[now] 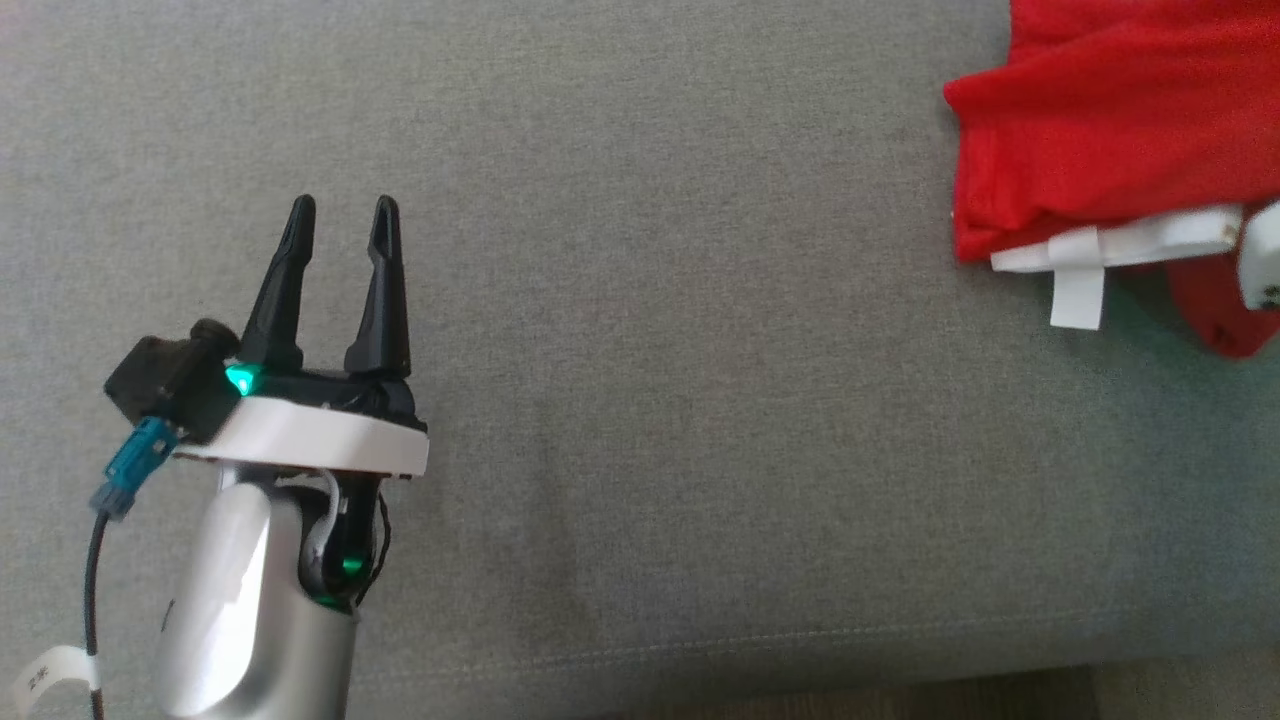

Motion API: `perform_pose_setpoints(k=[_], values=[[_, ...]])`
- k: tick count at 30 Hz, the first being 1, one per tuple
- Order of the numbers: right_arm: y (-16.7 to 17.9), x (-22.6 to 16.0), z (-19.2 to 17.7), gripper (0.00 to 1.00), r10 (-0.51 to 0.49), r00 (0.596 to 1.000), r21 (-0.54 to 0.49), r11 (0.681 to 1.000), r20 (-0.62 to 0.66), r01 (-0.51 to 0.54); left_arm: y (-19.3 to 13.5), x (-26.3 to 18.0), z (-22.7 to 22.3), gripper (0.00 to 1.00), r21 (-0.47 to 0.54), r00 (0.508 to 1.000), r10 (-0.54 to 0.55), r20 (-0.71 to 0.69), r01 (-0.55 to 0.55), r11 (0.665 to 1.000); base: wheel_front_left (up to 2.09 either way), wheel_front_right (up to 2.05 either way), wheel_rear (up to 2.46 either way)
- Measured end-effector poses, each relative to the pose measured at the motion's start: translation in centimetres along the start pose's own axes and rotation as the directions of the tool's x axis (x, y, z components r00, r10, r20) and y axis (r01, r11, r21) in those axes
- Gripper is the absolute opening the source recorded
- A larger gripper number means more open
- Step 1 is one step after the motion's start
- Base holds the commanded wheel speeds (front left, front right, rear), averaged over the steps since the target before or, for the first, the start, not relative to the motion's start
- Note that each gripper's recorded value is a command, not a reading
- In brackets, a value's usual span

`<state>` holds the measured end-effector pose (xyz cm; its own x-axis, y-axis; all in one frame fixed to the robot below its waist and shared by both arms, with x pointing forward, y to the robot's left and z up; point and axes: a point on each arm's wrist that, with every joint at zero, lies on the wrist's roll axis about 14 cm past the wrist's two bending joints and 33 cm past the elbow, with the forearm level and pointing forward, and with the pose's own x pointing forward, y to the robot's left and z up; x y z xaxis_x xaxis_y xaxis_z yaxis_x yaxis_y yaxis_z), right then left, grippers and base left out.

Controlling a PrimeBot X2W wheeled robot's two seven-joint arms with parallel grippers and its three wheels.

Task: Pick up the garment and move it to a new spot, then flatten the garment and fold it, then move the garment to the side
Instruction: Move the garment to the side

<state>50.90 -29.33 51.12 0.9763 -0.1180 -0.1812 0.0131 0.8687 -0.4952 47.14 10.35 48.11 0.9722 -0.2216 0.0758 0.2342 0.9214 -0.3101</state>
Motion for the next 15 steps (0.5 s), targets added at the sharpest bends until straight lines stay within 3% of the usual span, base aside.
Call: perform_pose_setpoints(k=[15], values=[[-1.8,-1.2,-3.8,0.0,-0.063,0.988,0.022,0.998,-0.144,0.067,0.1,0.3,-1.4,1.0,-0.005,1.0,-0.002,-0.03,0.002,1.0,0.0,0.0,0.0]])
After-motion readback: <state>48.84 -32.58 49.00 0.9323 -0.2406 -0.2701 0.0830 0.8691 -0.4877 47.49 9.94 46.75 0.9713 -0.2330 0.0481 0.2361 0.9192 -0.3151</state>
